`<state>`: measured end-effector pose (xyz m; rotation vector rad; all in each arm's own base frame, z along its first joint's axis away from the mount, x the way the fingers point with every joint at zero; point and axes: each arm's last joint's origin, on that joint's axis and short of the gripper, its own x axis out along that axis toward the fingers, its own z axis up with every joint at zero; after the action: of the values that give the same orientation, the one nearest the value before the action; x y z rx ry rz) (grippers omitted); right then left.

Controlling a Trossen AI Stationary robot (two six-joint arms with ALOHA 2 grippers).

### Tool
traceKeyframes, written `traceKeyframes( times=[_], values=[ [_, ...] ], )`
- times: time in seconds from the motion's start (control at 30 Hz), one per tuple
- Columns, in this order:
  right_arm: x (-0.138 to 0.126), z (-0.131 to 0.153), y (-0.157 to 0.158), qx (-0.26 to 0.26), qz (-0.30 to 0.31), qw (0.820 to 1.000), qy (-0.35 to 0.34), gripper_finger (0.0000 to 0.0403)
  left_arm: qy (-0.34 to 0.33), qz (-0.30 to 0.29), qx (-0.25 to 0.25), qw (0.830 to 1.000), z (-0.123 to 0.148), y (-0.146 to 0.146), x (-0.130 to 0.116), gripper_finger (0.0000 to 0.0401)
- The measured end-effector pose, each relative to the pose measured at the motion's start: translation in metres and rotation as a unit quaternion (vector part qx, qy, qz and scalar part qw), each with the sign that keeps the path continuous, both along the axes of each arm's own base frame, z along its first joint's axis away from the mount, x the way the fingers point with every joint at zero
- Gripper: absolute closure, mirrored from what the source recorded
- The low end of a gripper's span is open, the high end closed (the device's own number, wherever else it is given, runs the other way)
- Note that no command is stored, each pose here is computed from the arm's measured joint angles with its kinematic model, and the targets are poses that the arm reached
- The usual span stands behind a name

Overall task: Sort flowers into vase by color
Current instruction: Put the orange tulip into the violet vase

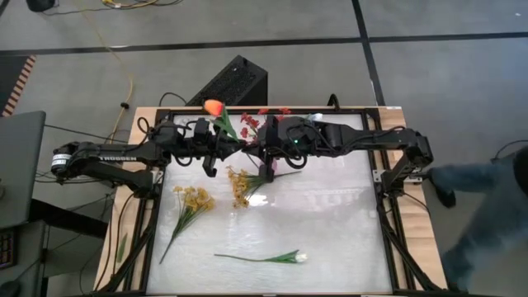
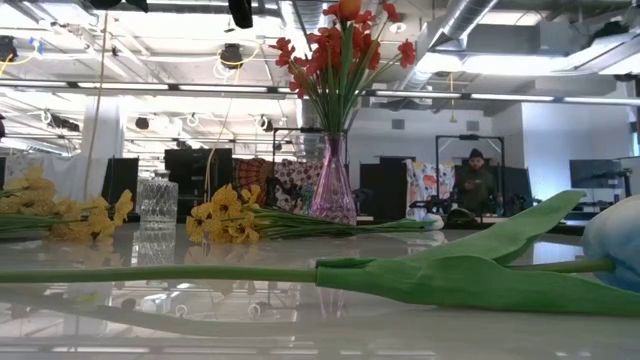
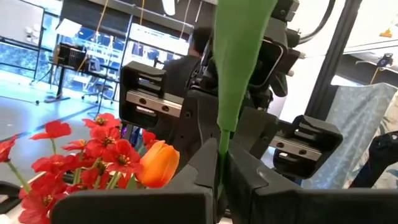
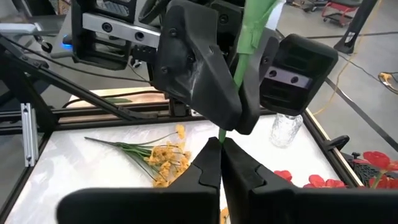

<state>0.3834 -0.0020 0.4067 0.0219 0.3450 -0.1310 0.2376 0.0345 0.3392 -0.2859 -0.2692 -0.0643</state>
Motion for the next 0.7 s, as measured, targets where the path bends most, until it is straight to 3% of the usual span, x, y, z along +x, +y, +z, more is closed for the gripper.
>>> traceKeyframes(
  times=[0.27, 0.5, 0.7],
  values=[
    [0.0, 0.001, 0.003, -0.013, 0.008, 1.0, -0.002, 0.0275, -0.003, -0.002, -0.001, 1.0, 0.003, -0.001, -0.004, 0.0401],
    [-0.004, 0.004, 0.005, -0.015, 0.01, 1.0, -0.002, 0.0178, -0.019, 0.008, 0.005, 1.0, 0.015, 0.005, -0.023, 0.0401],
    [-0.022, 0.019, 0.009, -0.007, 0.013, 1.0, -0.009, 0.0153, -0.01, 0.017, 0.021, 1.0, 0.021, 0.005, -0.04, 0.0401]
  ],
)
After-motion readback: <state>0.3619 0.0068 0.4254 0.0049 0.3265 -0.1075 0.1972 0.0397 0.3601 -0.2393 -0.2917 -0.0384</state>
